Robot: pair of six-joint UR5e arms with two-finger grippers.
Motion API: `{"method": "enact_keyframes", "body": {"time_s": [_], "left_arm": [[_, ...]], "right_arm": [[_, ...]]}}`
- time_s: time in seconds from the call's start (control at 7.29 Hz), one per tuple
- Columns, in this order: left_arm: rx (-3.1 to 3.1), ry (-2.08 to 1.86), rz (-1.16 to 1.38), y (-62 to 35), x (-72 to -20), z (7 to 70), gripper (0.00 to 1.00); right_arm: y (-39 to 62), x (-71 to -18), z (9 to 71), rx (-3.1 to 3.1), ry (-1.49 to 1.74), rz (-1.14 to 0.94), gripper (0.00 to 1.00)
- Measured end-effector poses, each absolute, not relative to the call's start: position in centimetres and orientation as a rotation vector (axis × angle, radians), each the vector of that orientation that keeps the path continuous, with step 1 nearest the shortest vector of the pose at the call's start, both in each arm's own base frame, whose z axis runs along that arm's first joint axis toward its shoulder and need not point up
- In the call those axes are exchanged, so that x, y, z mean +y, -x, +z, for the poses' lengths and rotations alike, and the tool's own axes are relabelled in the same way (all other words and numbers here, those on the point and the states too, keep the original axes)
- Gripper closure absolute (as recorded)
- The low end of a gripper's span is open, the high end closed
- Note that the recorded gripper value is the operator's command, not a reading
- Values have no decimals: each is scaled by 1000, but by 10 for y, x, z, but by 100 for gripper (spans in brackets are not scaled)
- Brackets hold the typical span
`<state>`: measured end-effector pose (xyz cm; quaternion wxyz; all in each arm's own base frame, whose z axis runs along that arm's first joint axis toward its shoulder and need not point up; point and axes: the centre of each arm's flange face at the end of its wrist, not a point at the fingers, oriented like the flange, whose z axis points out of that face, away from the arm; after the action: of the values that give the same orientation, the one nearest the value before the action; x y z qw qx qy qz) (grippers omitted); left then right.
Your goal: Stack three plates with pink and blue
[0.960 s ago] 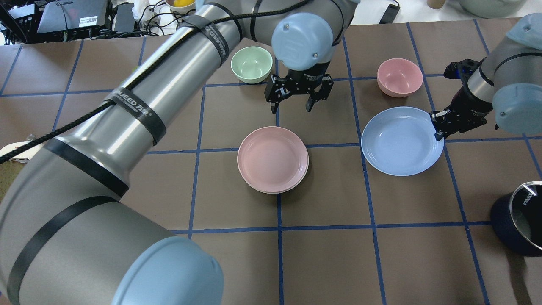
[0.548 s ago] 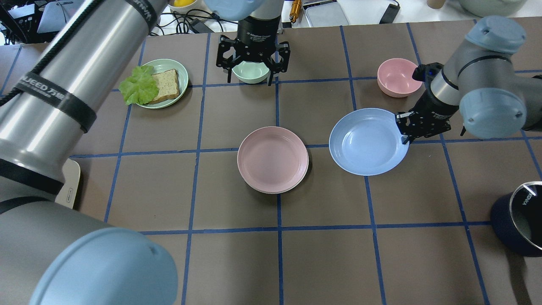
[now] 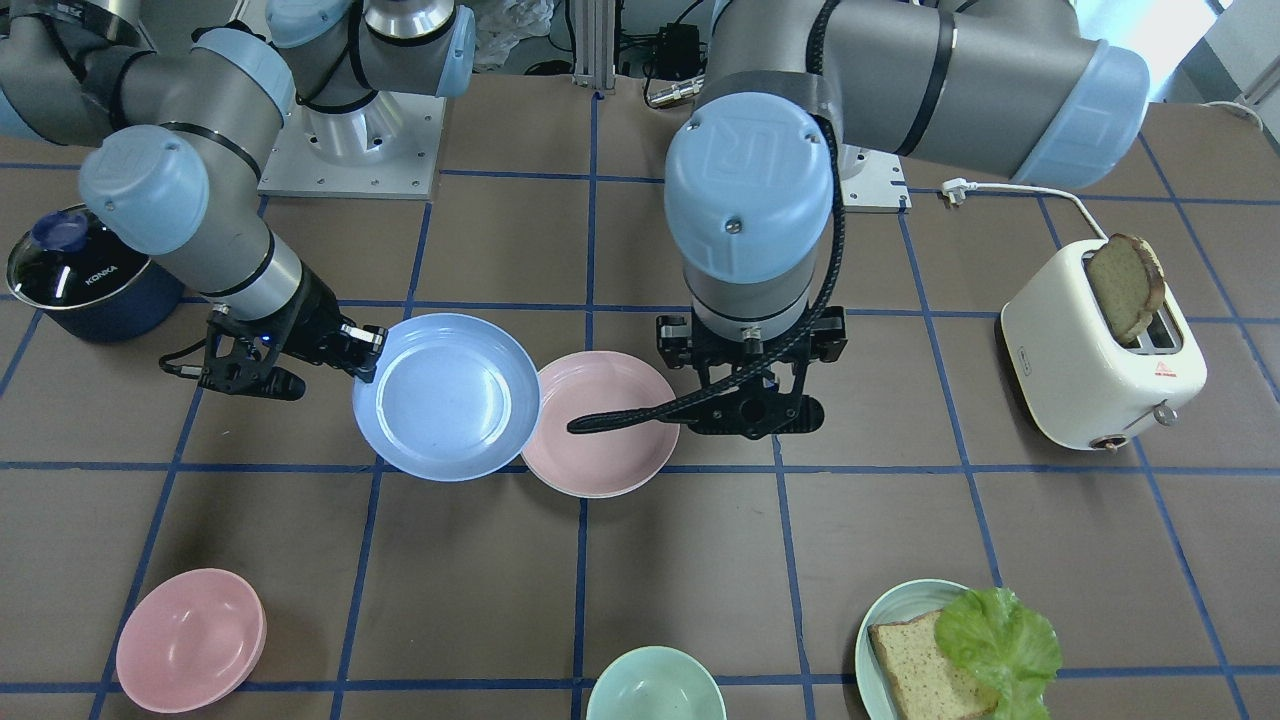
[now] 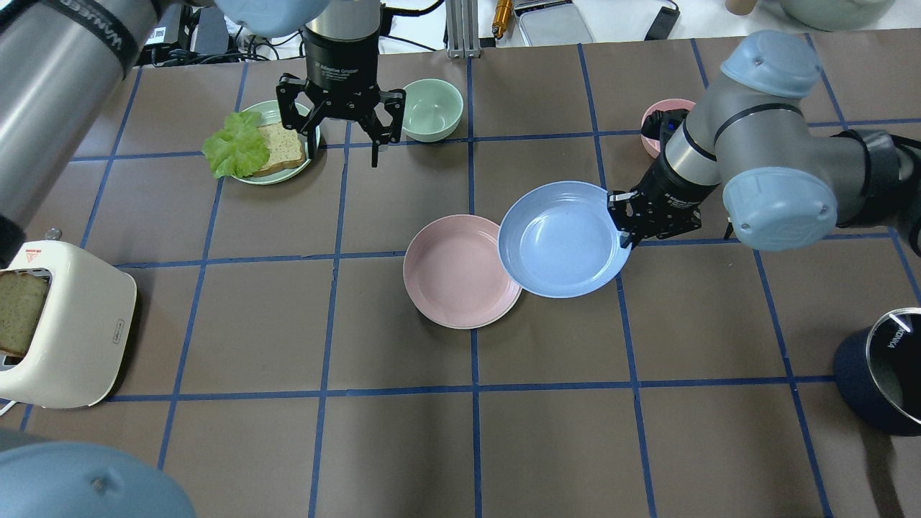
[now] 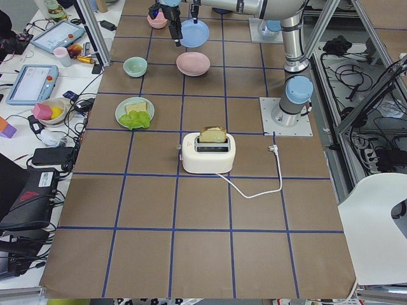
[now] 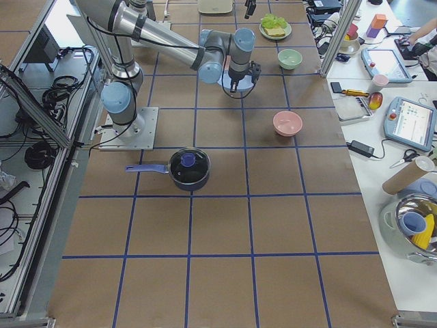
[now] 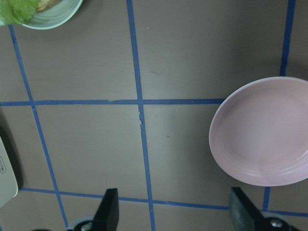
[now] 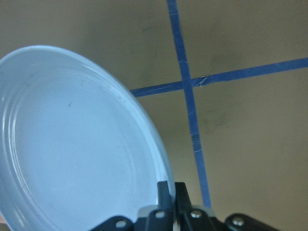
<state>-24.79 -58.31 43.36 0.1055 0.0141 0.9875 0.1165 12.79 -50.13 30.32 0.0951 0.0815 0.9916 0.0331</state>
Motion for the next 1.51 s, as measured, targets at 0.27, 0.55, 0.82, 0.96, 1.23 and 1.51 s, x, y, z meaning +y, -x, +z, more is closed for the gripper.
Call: {"method": "enact_keyframes", "body": {"time_s": [0.27, 0.55, 0.82, 0.96, 1.23, 1.51], "left_arm": [[2916, -23, 337, 229, -551, 446, 21], [2935, -10, 283, 221, -521, 457, 20], [2976, 4, 183, 217, -497, 455, 16], [3020, 12, 151, 218, -486, 452, 12], [3097, 26, 116, 221, -468, 451, 0], [3156, 35, 99, 222, -460, 459, 0]], "right_arm": [[-183, -493, 305, 2912, -228, 49, 100], [-218, -489, 300, 2904, -181, 9, 100], [-229, -491, 293, 2886, -153, -25, 100], [-234, -489, 283, 2872, -152, -2, 100], [-241, -488, 265, 2857, -163, 51, 95], [-256, -487, 253, 2854, -150, 58, 88]]}}
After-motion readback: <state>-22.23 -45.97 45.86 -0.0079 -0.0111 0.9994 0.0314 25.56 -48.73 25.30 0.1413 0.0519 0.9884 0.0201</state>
